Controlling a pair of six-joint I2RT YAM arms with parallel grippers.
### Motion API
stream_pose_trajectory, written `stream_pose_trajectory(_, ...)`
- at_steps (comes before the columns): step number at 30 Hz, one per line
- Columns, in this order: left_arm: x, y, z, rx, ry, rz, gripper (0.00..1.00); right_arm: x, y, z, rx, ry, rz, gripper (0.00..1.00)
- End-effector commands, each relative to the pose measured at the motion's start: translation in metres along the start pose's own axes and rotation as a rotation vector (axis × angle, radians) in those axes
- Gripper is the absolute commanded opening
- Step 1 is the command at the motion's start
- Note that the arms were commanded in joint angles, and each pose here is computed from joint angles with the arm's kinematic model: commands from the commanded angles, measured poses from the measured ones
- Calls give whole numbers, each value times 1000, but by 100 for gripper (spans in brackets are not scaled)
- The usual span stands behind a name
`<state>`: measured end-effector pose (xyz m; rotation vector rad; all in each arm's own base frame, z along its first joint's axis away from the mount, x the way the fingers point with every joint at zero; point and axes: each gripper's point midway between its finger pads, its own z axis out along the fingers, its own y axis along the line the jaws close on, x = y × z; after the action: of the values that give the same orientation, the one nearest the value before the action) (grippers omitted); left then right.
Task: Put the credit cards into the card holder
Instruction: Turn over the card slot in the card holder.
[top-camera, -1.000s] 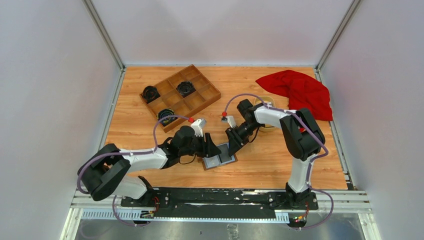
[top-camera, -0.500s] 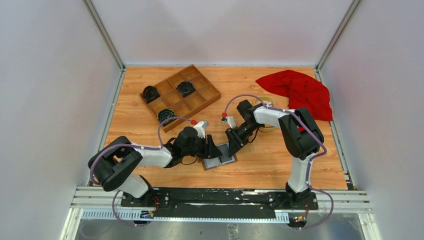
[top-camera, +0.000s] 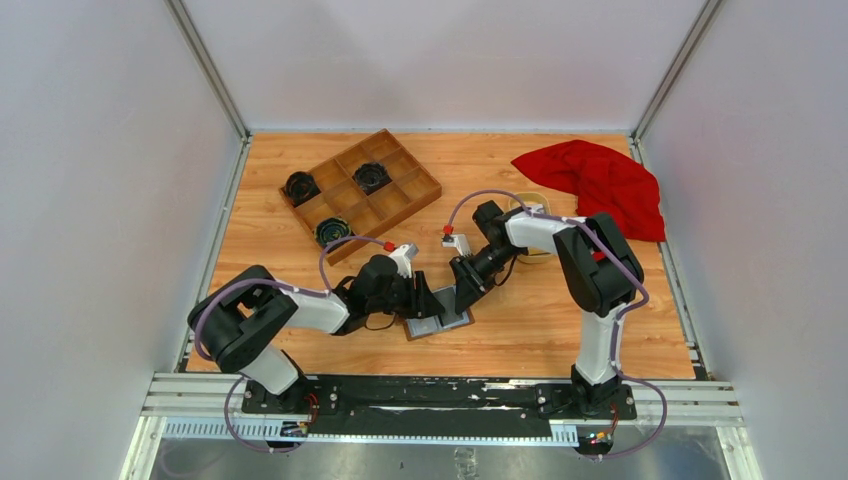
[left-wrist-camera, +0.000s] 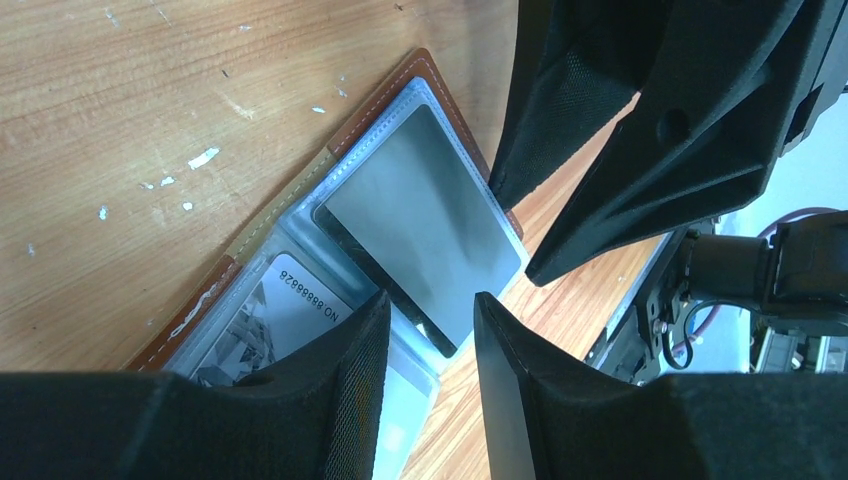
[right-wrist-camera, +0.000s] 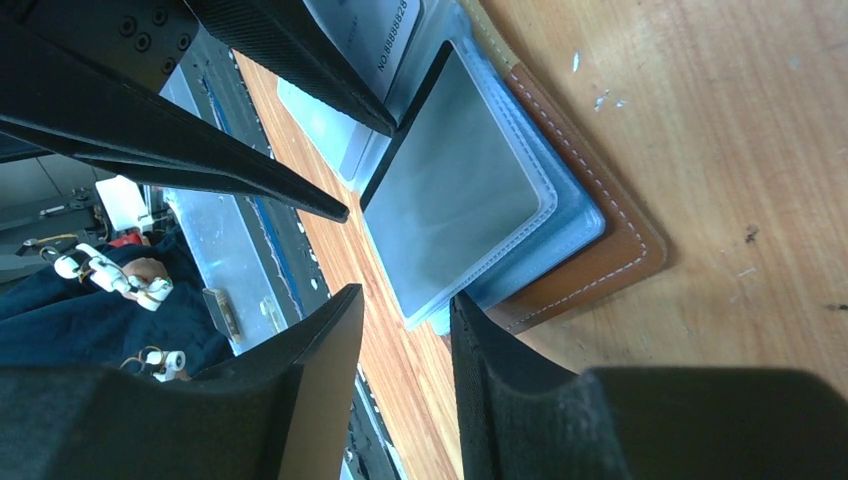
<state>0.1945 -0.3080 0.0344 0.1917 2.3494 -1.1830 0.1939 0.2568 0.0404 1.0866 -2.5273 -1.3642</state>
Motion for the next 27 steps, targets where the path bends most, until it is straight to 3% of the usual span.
stream_pose_trajectory(1,3,6,0,-1,-2,1,42,-4,7,-3,-50,-10,39,41)
stream_pose_trajectory(10,3,0,2,41,-14,-22,41,-7,7,-5,-57,-25,49,30)
stream_pose_trajectory(21,-14,-20,-7,99,-81,-5,45,-10,-7,-10,-2,-53,82,1)
stream_pose_trajectory(27,-25,-28,-16,117,-133,-2,48,-12,-8,-17,5,-77,82,0)
